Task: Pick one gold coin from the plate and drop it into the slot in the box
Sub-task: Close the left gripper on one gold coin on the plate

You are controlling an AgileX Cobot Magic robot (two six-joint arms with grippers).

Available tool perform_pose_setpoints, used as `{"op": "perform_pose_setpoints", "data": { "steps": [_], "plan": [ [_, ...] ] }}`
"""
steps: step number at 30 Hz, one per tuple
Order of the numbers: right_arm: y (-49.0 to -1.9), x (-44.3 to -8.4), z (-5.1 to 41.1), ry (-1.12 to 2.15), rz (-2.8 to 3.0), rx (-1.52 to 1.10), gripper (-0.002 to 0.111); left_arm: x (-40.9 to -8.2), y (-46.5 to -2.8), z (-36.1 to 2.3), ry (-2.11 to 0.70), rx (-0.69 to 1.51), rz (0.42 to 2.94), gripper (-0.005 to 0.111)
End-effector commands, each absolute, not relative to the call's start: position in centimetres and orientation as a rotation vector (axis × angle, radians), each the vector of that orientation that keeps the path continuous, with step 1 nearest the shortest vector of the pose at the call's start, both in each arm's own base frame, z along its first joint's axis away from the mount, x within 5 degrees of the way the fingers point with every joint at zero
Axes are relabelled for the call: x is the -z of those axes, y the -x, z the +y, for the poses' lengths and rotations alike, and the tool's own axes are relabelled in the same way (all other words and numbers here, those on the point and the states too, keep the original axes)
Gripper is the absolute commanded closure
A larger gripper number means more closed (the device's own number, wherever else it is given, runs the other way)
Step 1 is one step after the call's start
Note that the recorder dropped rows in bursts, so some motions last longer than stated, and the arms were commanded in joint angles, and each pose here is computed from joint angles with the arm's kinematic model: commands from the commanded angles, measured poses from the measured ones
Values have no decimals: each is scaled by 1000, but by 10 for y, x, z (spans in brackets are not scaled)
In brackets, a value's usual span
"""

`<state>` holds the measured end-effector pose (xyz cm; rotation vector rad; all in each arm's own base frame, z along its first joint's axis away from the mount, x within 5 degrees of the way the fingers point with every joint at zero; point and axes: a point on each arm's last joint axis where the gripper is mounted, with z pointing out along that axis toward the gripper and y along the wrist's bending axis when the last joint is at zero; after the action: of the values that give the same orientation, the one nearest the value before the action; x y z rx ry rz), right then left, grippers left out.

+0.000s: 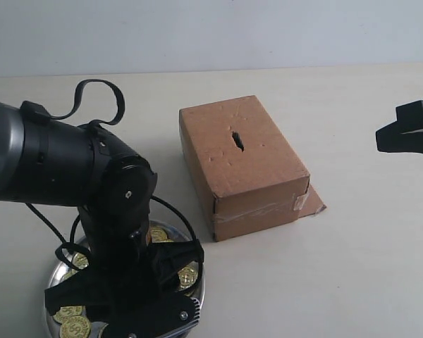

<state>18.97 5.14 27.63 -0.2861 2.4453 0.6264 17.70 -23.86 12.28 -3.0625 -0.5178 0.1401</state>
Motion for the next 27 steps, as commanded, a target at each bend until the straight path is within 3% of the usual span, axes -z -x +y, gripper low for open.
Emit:
{"op": "perform_pose_setpoints", "data": {
  "steps": [1,27],
  "plan": [
    [-191,-277,51,282,2437,-628,108,-121,-175,-240,3064,-150,-529,53],
    [-191,-277,51,282,2437,-628,108,-113,-175,-240,3039,-168,-521,55]
  ]
}}
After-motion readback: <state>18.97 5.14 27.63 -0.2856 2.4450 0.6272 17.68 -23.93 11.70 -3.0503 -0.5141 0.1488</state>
